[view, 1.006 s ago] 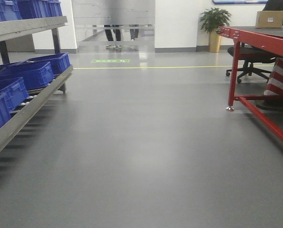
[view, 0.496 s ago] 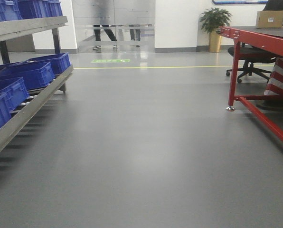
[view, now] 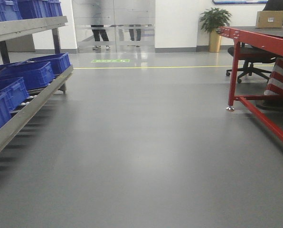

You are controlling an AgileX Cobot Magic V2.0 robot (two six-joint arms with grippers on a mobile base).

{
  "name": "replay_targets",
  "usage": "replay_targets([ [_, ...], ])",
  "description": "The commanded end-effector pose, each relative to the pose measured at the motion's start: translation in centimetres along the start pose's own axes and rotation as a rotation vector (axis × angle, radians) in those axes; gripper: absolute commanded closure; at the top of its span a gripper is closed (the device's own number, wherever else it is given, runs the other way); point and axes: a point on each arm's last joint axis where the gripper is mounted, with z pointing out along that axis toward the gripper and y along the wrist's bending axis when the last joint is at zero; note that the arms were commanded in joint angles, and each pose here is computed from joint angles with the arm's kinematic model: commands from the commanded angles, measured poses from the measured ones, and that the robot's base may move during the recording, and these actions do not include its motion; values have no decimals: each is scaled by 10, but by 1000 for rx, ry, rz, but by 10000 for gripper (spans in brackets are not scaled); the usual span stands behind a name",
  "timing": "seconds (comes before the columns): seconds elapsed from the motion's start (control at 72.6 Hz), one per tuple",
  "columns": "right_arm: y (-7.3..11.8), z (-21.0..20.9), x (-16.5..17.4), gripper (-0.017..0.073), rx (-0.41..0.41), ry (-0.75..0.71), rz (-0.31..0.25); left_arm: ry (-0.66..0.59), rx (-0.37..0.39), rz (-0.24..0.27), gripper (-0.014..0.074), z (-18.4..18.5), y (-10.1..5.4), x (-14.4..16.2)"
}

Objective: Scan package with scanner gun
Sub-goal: 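Drive the base forward along the aisle past the blue crates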

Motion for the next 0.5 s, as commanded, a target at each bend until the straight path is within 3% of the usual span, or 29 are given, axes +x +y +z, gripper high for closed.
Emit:
replay_targets([
  [0.0, 0, 0, -1, 722, -2, -15, -8, -20, -2, -5, 704, 0, 0, -2],
  [0.482, 0, 0, -1, 722, -2, -15, -8, -20, -2, -5, 704, 0, 0, -2],
])
